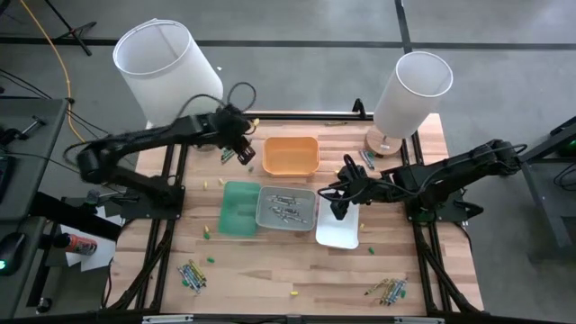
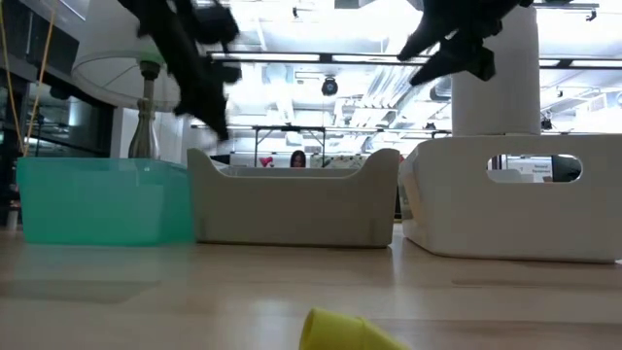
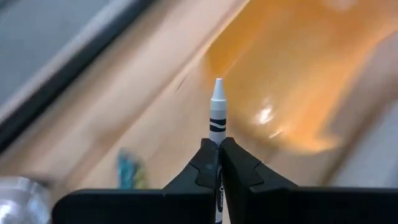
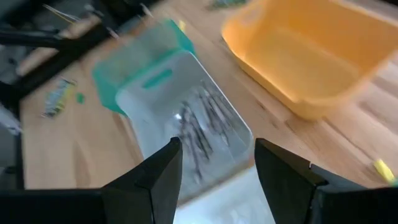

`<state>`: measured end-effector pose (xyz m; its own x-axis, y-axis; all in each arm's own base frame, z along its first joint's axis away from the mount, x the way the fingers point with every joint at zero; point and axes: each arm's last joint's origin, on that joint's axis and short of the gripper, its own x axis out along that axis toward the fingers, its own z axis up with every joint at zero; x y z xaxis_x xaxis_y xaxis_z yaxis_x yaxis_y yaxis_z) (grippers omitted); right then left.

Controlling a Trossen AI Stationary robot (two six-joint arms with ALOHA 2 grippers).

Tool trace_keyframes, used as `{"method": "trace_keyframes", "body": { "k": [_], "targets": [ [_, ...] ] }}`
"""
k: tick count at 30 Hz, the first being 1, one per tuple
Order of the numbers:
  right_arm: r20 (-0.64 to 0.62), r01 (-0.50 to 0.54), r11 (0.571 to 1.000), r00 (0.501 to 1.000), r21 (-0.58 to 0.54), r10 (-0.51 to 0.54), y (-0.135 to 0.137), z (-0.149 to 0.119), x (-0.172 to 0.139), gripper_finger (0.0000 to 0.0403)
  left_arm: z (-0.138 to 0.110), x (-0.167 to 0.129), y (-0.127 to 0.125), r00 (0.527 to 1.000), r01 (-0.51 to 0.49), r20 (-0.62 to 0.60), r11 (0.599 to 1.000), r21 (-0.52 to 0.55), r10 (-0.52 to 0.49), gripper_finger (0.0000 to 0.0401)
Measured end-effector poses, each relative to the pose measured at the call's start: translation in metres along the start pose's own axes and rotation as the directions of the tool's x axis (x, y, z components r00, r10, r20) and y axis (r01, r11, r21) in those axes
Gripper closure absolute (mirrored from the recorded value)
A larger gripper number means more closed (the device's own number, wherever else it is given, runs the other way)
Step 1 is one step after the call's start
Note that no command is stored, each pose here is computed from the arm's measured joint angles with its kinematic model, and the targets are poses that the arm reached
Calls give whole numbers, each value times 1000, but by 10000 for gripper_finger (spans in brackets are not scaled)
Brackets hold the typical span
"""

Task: Sort crayons
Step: Put the white crayon into the gray bin

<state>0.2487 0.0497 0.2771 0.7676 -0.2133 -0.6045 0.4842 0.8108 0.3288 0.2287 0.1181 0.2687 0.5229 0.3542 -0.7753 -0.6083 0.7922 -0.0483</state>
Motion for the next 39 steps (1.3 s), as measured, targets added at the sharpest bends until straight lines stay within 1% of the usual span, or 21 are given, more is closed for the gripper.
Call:
{"method": "trace_keyframes", "body": {
  "k": [2, 3, 4, 5, 6, 9, 10, 11, 12, 14, 16, 18, 24, 27, 28, 30, 31, 33, 36, 38, 39],
  "targets": [
    [45, -42, 999, 998, -26, 43, 4, 5, 0, 210, 2, -25, -14, 982, 91, 163, 996, 18, -93, 401],
    [72, -68, 997, 995, -43, 71, 7, 8, -1, 210, 0, -36, -21, 957, 150, 245, 988, 38, -154, 401],
    [100, -98, 993, 990, -62, 104, 10, 11, -1, 210, -4, -46, -29, 921, 211, 321, 975, 64, -221, 401],
    [131, -125, 989, 982, -84, 135, 13, 14, -2, 210, -9, -53, -37, 878, 267, 387, 960, 88, -280, 401],
    [159, -154, 982, 973, -106, 170, 16, 17, -3, 210, -16, -59, -45, 824, 323, 454, 939, 117, -340, 401],
    [241, -214, 965, 939, -149, 245, 23, 26, -6, 210, -42, -67, -65, 640, 487, 599, 857, 169, -482, 401],
    [264, -225, 961, 929, -159, 261, 24, 29, -7, 210, -51, -67, -70, 586, 532, 630, 828, 177, -511, 401],
    [284, -235, 958, 919, -165, 275, 26, 31, -8, 210, -60, -66, -76, 542, 565, 655, 805, 180, -527, 401],
    [300, -244, 954, 910, -174, 287, 27, 32, -9, 210, -68, -65, -81, 516, 582, 671, 793, 180, -531, 401],
    [320, -249, 949, 898, -194, 302, 28, 35, -10, 210, -80, -62, -90, 497, 584, 701, 795, 165, -511, 401],
    [327, -245, 945, 894, -217, 306, 29, 35, -11, 210, -86, -59, -98, 516, 567, 706, 811, 143, -485, 401],
    [326, -238, 943, 894, -231, 306, 29, 35, -11, 210, -88, -56, -104, 537, 553, 692, 821, 144, -483, 401],
    [324, -230, 941, 896, -248, 305, 29, 35, -10, 210, -81, -53, -115, 545, 543, 679, 824, 162, -492, 401],
    [324, -229, 940, 896, -251, 305, 29, 35, -11, 210, -74, -55, -119, 549, 508, 676, 839, 196, -491, 401],
    [324, -228, 940, 895, -254, 305, 29, 35, -11, 210, -71, -55, -121, 562, 486, 667, 848, 213, -490, 401],
    [328, -224, 937, 893, -266, 307, 29, 35, -11, 210, -61, -56, -126, 607, 435, 623, 863, 258, -493, 401],
    [328, -224, 936, 893, -271, 308, 29, 36, -12, 210, -55, -55, -130, 638, 411, 586, 865, 289, -499, 401],
    [337, -225, 936, 889, -270, 311, 28, 37, -13, 210, -44, -52, -137, 722, 361, 479, 862, 356, -499, 401],
    [361, -221, 940, 880, -260, 307, 26, 40, -21, 210, -28, -43, -151, 831, 315, 287, 829, 462, -476, 401],
    [378, -212, 943, 876, -257, 300, 23, 43, -27, 210, -22, -33, -161, 892, 284, 161, 799, 530, -423, 401],
    [390, -208, 943, 870, -261, 300, 21, 45, -31, 210, -20, -26, -166, 914, 270, 105, 781, 563, -392, 401]
  ]
}}
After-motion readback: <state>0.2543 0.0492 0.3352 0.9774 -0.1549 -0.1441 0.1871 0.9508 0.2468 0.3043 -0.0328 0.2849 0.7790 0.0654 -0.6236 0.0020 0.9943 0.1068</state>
